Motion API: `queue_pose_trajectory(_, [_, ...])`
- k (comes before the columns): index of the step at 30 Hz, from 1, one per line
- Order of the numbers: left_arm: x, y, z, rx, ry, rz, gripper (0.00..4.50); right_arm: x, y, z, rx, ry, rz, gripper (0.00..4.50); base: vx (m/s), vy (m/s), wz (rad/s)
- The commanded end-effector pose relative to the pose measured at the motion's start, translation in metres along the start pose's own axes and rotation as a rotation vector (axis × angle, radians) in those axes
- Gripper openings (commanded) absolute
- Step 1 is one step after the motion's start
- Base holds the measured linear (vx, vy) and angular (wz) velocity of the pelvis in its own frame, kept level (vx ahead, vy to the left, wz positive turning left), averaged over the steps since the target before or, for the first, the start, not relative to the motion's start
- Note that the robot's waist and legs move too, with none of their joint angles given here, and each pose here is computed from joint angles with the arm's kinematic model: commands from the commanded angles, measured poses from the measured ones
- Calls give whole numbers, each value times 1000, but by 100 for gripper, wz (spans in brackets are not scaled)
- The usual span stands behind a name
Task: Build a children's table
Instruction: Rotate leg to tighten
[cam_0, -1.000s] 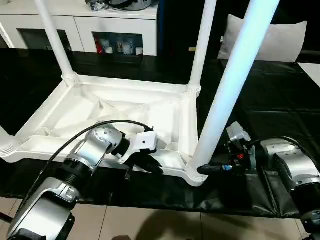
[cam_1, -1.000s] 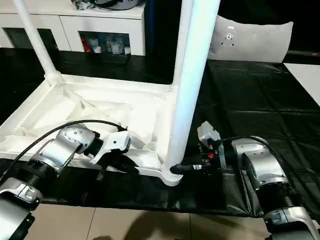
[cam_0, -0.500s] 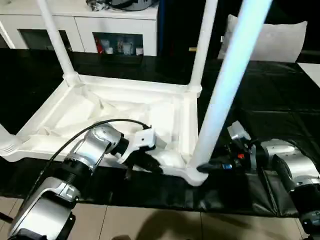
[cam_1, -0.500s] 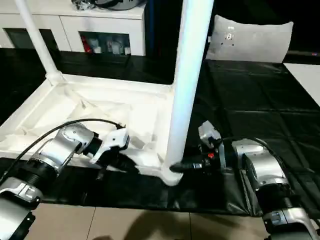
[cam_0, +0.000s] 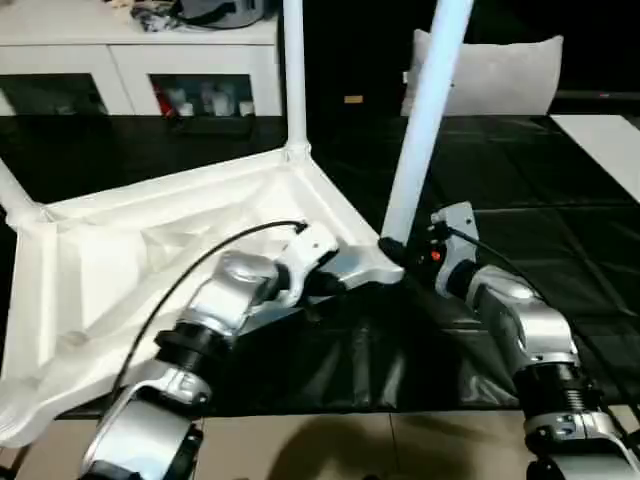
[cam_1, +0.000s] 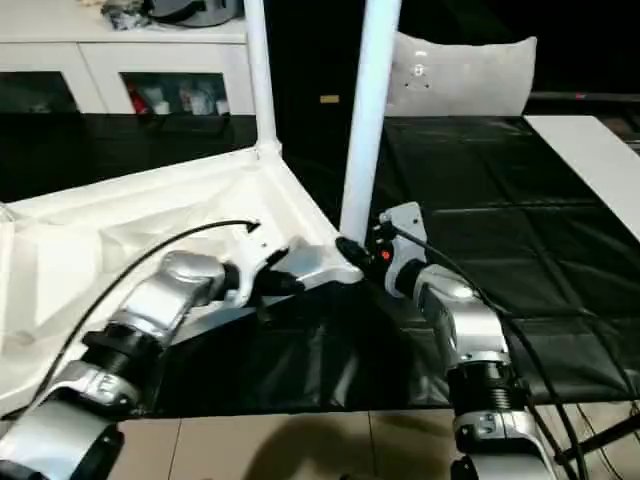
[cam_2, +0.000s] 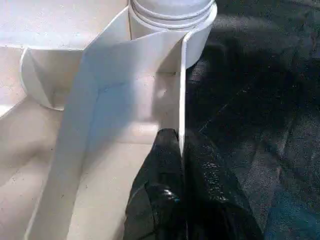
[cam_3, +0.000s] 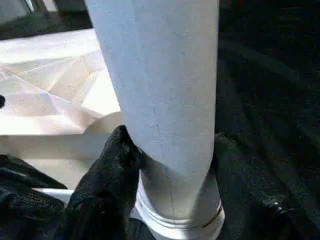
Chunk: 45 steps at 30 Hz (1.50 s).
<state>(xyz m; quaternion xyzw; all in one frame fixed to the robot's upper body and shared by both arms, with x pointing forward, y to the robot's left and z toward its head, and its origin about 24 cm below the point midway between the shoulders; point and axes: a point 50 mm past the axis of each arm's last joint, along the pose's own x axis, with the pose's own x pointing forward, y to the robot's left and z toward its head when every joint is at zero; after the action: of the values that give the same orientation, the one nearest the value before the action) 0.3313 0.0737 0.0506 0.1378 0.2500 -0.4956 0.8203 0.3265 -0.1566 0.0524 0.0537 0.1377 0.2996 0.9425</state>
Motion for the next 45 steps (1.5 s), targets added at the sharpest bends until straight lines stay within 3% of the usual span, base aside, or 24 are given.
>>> queue_pose_trajectory(1, [12, -14, 15, 35, -55, -49, 0, 5, 15, 1, 22, -38, 115, 265, 0, 0, 0])
queue_pose_trajectory(5, [8, -15, 12, 110, -44, -74, 0, -4, 5, 8, 39, -87, 110, 307, 0, 0, 0])
queue_pose_trajectory(10, [-1, -12, -1, 143, -4, -114, 0, -26, -2, 11, -72, -66, 278, 345, 0, 0, 0])
queue_pose_trajectory(17, [-23, -7, -18, 249, 67, -273, 0, -55, -13, 13, -223, 55, 485, 345, 0, 0, 0])
queue_pose_trajectory(24, [-39, -8, -26, 320, 130, -424, 0, -64, -15, 18, -265, 101, 637, 345, 0, 0, 0])
queue_pose_trajectory(28, [-43, -10, -25, 348, 133, -500, 0, -66, -10, 14, -269, 168, 746, 329, 0, 0, 0])
queue_pose_trajectory(29, [-44, -12, -24, 356, 134, -531, 0, -65, -8, 12, -269, 180, 767, 300, 0, 0, 0])
queue_pose_trajectory(32, [-44, -14, -24, 365, 141, -567, 0, -63, -5, 10, -265, 189, 798, 289, 0, 0, 0])
queue_pose_trajectory(38, [-42, -16, -20, 375, 132, -593, 0, -60, 0, 6, -241, 201, 857, 220, 0, 0, 0])
queue_pose_trajectory(45, [-43, -16, -21, 358, 132, -595, 0, -62, 2, 5, -199, 199, 886, 193, 0, 0, 0])
